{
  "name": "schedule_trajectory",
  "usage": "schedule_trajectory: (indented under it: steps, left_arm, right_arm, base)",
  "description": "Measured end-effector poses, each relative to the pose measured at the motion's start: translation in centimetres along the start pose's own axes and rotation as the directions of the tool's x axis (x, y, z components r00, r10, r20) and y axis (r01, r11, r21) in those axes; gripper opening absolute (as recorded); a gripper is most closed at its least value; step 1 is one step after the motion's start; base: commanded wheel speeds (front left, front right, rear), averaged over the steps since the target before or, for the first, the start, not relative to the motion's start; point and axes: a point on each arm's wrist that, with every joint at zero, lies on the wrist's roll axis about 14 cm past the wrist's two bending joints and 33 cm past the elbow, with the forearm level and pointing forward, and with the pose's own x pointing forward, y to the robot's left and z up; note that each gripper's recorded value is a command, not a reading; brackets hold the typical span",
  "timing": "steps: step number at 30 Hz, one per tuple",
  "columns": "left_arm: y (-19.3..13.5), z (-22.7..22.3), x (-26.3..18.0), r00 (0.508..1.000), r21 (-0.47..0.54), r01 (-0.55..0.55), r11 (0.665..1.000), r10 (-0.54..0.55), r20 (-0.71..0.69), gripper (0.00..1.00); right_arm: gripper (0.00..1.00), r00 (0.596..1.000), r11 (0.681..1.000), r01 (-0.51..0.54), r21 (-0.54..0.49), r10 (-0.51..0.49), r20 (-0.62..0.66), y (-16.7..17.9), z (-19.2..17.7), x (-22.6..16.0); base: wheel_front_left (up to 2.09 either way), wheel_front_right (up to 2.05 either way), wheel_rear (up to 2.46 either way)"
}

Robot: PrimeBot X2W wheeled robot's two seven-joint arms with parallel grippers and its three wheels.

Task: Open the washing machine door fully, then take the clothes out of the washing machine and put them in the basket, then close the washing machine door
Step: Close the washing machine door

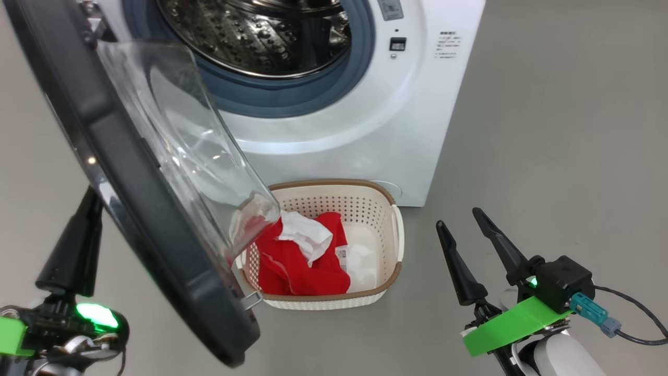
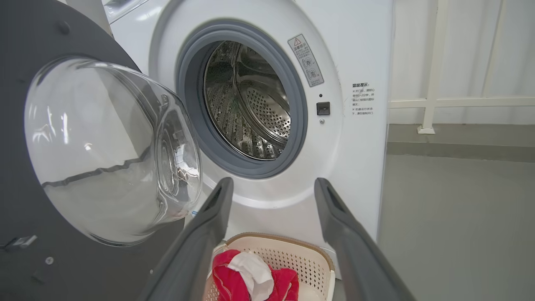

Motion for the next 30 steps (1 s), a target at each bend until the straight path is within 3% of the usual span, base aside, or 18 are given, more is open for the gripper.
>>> schedule_trajectory:
  steps: [21,30]
  left_arm:
    - [2.3,-6.0,3.5,0.989,-0.071,-0.037,0.997,0.027,-0.144,0.0]
    - [2.6,-8.0,6.8,0.985,-0.094,-0.007,0.996,-0.01,-0.174,0.0]
  right_arm:
    - [1.0,0.994,0.994,0.11,-0.008,-0.11,0.009,-3.4,0.5,-2.1]
    - [1.0,0.99,0.99,0.142,-0.011,-0.142,0.009,-4.8,0.4,-1.5]
  base:
    - [0.0,0.0,0.0]
    - [0.0,0.0,0.0]
